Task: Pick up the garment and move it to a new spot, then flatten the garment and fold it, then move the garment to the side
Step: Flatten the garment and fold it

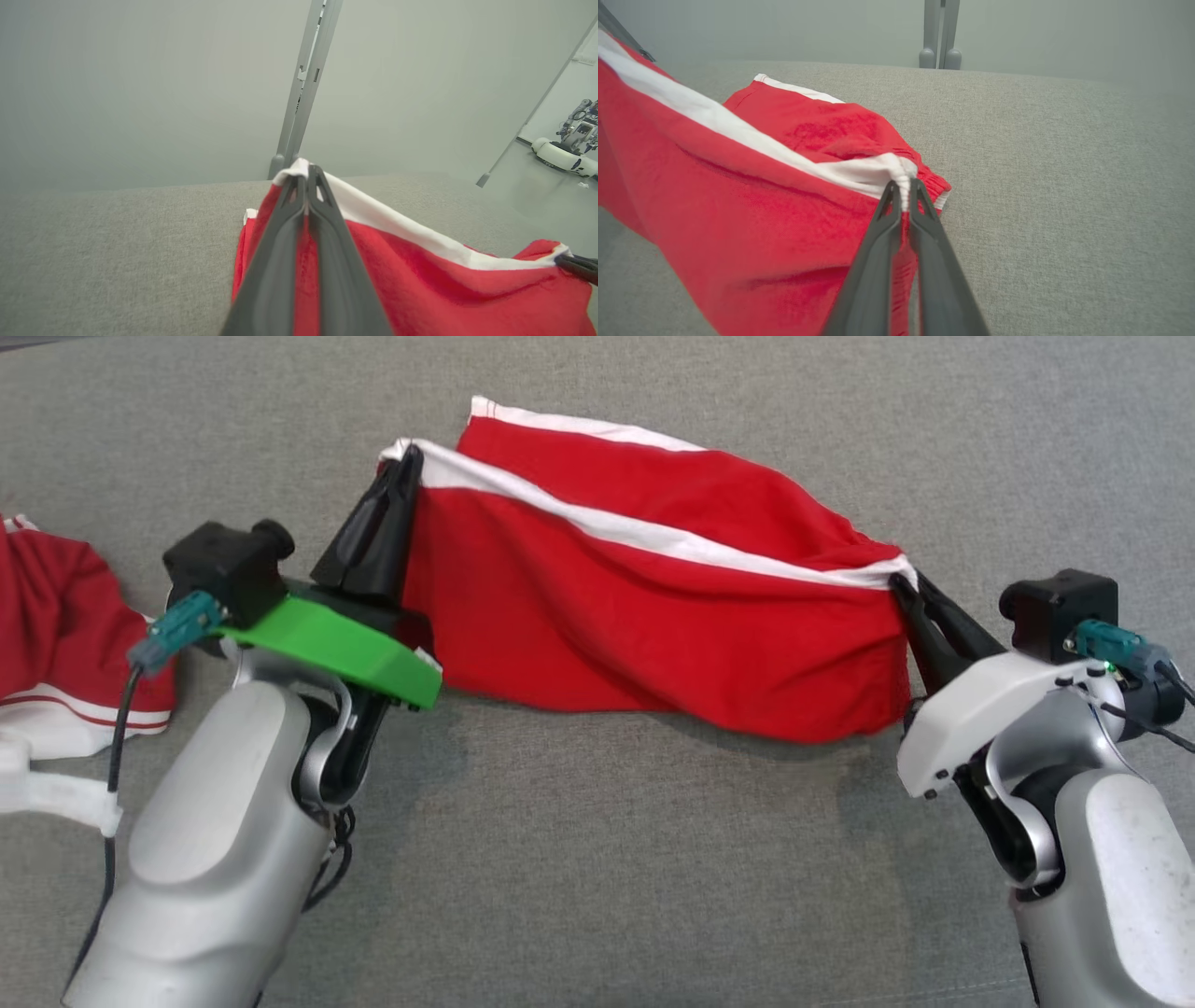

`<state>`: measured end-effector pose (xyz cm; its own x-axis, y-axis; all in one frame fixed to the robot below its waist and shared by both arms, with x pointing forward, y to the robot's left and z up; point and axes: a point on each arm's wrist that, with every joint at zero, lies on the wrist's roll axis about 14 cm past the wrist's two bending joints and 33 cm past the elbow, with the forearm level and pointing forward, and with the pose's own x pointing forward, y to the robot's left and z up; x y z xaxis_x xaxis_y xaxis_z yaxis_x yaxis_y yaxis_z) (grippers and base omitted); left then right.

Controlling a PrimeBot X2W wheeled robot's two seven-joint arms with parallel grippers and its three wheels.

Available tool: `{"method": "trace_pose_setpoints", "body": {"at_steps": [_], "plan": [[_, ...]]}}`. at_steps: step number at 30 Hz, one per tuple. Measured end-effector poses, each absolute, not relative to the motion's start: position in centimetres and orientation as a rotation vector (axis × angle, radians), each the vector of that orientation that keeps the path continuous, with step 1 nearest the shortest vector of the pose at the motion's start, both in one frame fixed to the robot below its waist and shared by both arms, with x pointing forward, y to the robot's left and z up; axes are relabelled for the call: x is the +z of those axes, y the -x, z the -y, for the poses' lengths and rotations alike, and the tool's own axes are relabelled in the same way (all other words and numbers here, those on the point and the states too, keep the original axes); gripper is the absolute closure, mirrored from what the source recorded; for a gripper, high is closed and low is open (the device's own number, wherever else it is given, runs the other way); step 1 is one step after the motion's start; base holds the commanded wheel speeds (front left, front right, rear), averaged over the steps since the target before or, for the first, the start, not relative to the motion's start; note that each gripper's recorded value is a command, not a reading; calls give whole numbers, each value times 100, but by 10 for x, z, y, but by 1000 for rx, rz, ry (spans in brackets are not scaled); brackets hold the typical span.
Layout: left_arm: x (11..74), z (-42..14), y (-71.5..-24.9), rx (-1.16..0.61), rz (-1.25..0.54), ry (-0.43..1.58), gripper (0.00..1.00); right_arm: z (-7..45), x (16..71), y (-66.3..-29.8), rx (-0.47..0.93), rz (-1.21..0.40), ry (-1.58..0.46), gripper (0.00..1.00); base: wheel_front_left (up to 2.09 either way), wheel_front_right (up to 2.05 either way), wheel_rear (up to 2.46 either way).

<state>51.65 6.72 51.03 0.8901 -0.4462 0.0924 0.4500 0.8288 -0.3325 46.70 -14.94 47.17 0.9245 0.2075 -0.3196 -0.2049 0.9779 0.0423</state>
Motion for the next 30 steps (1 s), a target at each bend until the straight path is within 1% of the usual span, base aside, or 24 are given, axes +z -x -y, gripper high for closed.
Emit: {"method": "trace_pose_setpoints", "body": {"at_steps": [7,12,22,27,28,29,30], "plan": [[504,-46,-557,-525,4,295,100,161,469,-489,148,-314,-6,100,0,0,0],[499,-34,-578,-546,-6,279,100,171,466,-494,114,-313,-10,100,0,0,0],[467,-27,-606,-545,-95,197,100,179,458,-506,101,-317,-62,100,0,0,0],[444,-22,-613,-550,-151,145,100,182,443,-515,94,-359,-52,100,0,0,0],[441,-22,-613,-549,-159,140,55,182,440,-516,94,-371,-49,70,0,0,0],[439,-22,-615,-547,-159,129,0,179,436,-516,102,-386,-42,0,0,0,0],[439,-23,-616,-549,-157,113,0,179,435,-516,103,-389,-45,0,0,0,0]]}}
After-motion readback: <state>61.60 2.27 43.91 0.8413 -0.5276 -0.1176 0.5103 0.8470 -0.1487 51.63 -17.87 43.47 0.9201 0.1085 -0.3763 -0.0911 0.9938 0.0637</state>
